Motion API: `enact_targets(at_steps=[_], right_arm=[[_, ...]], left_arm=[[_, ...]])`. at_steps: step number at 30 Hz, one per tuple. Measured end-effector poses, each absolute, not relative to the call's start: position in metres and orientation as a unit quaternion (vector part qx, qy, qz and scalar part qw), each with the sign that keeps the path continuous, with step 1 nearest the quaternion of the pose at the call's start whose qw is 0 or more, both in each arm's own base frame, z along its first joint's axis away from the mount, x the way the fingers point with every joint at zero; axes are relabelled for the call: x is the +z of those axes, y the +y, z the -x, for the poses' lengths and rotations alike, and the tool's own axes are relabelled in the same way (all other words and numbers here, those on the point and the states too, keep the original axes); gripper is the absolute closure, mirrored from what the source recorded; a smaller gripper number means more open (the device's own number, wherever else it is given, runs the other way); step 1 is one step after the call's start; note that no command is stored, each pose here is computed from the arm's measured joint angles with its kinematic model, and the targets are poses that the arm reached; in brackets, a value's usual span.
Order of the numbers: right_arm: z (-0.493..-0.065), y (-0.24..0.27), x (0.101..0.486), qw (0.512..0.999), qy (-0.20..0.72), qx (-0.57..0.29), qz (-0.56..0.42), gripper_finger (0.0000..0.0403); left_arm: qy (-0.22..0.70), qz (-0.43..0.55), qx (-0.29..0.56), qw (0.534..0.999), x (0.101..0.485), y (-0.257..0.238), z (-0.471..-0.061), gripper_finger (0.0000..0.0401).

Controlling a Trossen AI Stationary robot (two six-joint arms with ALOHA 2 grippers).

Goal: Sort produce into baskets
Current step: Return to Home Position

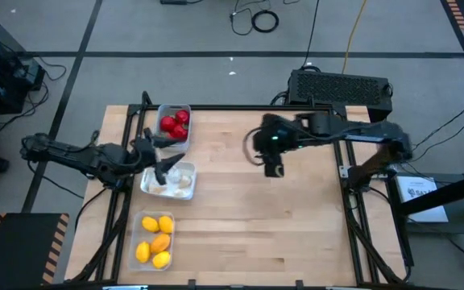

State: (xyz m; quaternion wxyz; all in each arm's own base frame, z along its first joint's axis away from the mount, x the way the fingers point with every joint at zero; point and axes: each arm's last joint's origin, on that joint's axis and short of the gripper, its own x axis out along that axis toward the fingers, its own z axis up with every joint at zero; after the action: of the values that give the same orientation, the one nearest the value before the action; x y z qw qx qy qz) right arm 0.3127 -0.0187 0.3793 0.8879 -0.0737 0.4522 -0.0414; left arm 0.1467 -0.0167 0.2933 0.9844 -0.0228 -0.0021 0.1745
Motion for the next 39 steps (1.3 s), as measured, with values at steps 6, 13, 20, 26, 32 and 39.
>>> enact_targets(at_steps=[6, 13, 20, 26, 32, 39], right_arm=[[-0.263, -0.024, 0.347, 0.939, 0.334, -0.078, 0.037, 0.0244], [-0.211, -0.019, 0.300, 0.979, 0.185, -0.087, 0.004, 0.0252], [-0.174, -0.017, 0.253, 0.993, 0.068, -0.094, -0.028, 0.0253], [-0.153, -0.015, 0.220, 0.993, 0.039, -0.094, -0.067, 0.0253], [-0.139, -0.014, 0.193, 0.990, 0.042, -0.096, -0.097, 0.0253], [-0.128, -0.015, 0.172, 0.987, 0.040, -0.126, -0.094, 0.0252]], left_arm=[[0.004, 0.039, 0.152, 0.988, 0.287, -0.017, -0.132, 0.0145], [0.015, 0.064, 0.145, 0.987, 0.248, -0.020, -0.133, 0.0145], [-0.004, 0.086, 0.144, 0.986, 0.221, -0.020, -0.133, 0.0145], [0.005, 0.118, 0.145, 0.982, 0.205, -0.020, -0.132, 0.0145], [0.018, 0.145, 0.149, 0.978, 0.188, -0.019, -0.131, 0.0145], [0.023, 0.139, 0.168, 0.976, 0.181, -0.018, -0.129, 0.0145]])
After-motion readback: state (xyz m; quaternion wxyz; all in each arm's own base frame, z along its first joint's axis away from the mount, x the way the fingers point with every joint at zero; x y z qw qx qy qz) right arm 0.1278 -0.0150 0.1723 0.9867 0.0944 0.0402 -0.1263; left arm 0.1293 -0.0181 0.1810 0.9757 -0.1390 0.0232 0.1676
